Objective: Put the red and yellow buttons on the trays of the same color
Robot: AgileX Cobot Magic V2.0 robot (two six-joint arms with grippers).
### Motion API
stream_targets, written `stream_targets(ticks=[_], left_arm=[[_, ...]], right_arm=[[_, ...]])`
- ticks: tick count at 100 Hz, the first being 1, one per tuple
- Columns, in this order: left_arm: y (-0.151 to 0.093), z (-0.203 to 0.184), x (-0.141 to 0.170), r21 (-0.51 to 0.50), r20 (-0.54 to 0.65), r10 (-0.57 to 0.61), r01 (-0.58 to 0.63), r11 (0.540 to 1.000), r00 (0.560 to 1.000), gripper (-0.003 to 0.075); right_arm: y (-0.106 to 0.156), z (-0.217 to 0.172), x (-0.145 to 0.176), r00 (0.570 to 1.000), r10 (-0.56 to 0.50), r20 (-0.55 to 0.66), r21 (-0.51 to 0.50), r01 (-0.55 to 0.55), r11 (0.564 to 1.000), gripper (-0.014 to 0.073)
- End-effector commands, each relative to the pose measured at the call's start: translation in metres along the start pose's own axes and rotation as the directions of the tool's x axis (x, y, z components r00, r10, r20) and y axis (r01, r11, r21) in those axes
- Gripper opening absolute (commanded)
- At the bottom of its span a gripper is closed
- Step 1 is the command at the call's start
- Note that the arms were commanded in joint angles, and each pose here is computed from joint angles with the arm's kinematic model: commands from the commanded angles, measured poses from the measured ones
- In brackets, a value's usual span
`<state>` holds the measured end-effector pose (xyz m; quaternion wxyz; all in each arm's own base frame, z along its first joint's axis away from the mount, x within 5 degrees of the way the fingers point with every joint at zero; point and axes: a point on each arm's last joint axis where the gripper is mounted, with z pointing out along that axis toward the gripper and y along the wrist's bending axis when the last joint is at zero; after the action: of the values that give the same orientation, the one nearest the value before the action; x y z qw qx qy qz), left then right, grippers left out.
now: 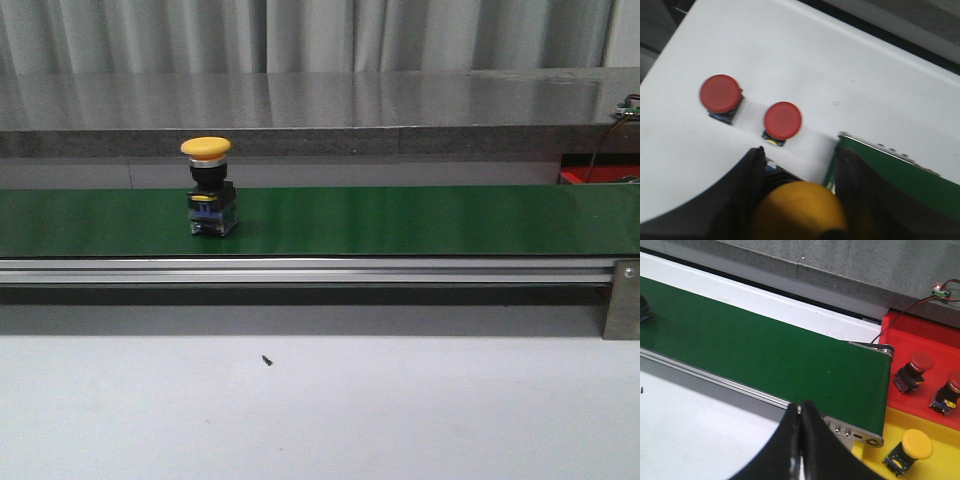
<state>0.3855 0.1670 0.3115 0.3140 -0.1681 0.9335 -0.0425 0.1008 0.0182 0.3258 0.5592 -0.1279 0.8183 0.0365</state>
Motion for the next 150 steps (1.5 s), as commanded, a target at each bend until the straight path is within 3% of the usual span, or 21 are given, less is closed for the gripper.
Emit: stream_targets(ticks=[1,16,41,64,106,118,138,150], left_arm=[[-0.033,-0.038,-0.013,0.051,0.114,0.044,-0.050,0.997,0.993,0.0117],[-0.073,-0.030,-0.004,0.117,0.069,0.119,-0.126,0.985,0.991,0.0117],[-0.111,-0.004,0.019,0.167,0.034,0.182,-0.185,0.968,0.983,0.0117],[-0.123,0.015,0.040,0.187,-0.033,0.208,-0.198,0.962,0.978,0.0117],[-0.117,0.033,0.061,0.182,-0.113,0.200,-0.178,0.967,0.973,0.0127],[-0.117,0.034,0.062,0.182,-0.114,0.204,-0.181,0.966,0.972,0.0236],[-0.120,0.033,0.061,0.194,-0.105,0.202,-0.180,0.964,0.974,0.0609],[-0.125,0.024,0.056,0.234,-0.068,0.211,-0.190,0.953,0.975,0.0662]], right_arm=[[-0.003,-0.004,-0.013,0.996,-0.002,0.084,0.034,0.000,0.999,-0.0069],[-0.003,-0.004,-0.013,0.996,-0.002,0.084,0.034,0.000,0.999,-0.0069],[-0.003,-0.004,-0.013,0.996,-0.002,0.084,0.034,0.000,0.999,-0.0069],[-0.003,-0.004,-0.013,0.996,-0.002,0.084,0.034,0.000,0.999,-0.0069],[-0.003,-0.004,-0.013,0.996,-0.002,0.084,0.034,0.000,0.999,-0.0069],[-0.003,-0.004,-0.013,0.997,-0.002,0.083,0.034,0.000,0.999,-0.0069],[-0.003,-0.004,-0.013,0.997,-0.002,0.083,0.034,0.000,0.999,-0.0069],[-0.003,-0.004,-0.013,0.997,-0.002,0.083,0.034,0.000,0.999,-0.0069]])
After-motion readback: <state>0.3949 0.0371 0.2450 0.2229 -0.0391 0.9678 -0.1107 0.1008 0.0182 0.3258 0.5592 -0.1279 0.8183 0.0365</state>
